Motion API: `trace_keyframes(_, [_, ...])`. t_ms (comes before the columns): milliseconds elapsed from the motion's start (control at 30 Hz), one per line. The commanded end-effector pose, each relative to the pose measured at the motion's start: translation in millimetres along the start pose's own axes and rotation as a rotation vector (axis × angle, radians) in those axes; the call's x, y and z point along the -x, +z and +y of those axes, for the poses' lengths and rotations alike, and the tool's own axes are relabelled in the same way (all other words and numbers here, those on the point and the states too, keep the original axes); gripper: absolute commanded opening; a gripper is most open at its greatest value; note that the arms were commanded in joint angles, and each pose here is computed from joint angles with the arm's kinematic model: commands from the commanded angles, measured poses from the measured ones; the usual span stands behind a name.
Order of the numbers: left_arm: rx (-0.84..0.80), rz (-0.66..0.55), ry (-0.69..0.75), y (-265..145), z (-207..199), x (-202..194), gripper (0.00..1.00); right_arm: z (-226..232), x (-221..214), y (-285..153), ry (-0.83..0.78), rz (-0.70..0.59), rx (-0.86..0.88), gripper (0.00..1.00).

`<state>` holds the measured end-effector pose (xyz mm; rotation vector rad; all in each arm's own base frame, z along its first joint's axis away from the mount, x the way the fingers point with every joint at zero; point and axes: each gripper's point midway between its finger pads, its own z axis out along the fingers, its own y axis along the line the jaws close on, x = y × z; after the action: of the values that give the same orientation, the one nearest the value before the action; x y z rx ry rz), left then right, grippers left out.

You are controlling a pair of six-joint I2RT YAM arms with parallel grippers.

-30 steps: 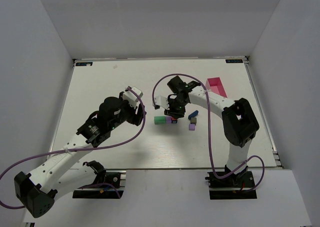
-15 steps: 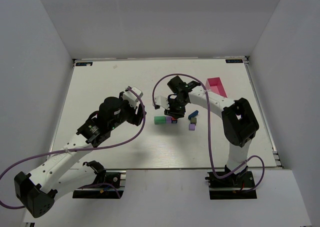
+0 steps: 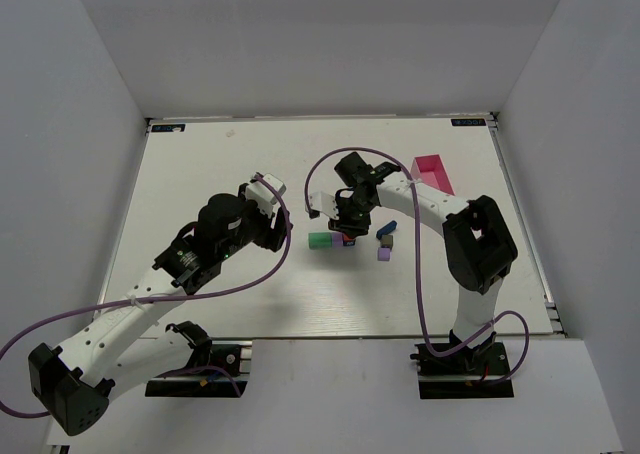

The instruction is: Build the wood block tower

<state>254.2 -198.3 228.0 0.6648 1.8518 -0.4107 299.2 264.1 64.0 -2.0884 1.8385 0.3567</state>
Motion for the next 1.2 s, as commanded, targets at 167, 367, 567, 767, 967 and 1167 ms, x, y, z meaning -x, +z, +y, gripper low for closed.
trace_keyframes(167, [-0.002,-0.025,0.002,-3.0,0.8,5.4,0.75,0.0,3.5,0.1,0.002,-0.007,0.006,0.48])
trace_keyframes(367, [-0.002,-0.025,0.002,-3.0,0.8,5.4,0.75,0.6,4.8,-2.3,0.002,-0.012,0.003,0.9])
trace_keyframes(567, [-0.002,-0.025,0.002,-3.0,0.8,5.4,0.75,-0.9,11.0,-13.3,-0.003,-0.037,-0.021,0.9])
trace_keyframes(767, [0.007,-0.025,0.002,-3.0,2.4,5.3,0.75,-5.9,19.2,-42.3,-0.004,-0.085,-0.099,0.9])
trace_keyframes(967, [0.008,-0.034,0.002,-5.0,2.5,7.5,0.75,-7.5,12.2,-79.7,0.004,-0.116,-0.257,0.9])
trace_keyframes(1167, [0.008,-0.034,0.002,-5.0,2.5,7.5,0.75,-19.1,-13.3,-105.7,0.133,-0.163,-0.502,0.9])
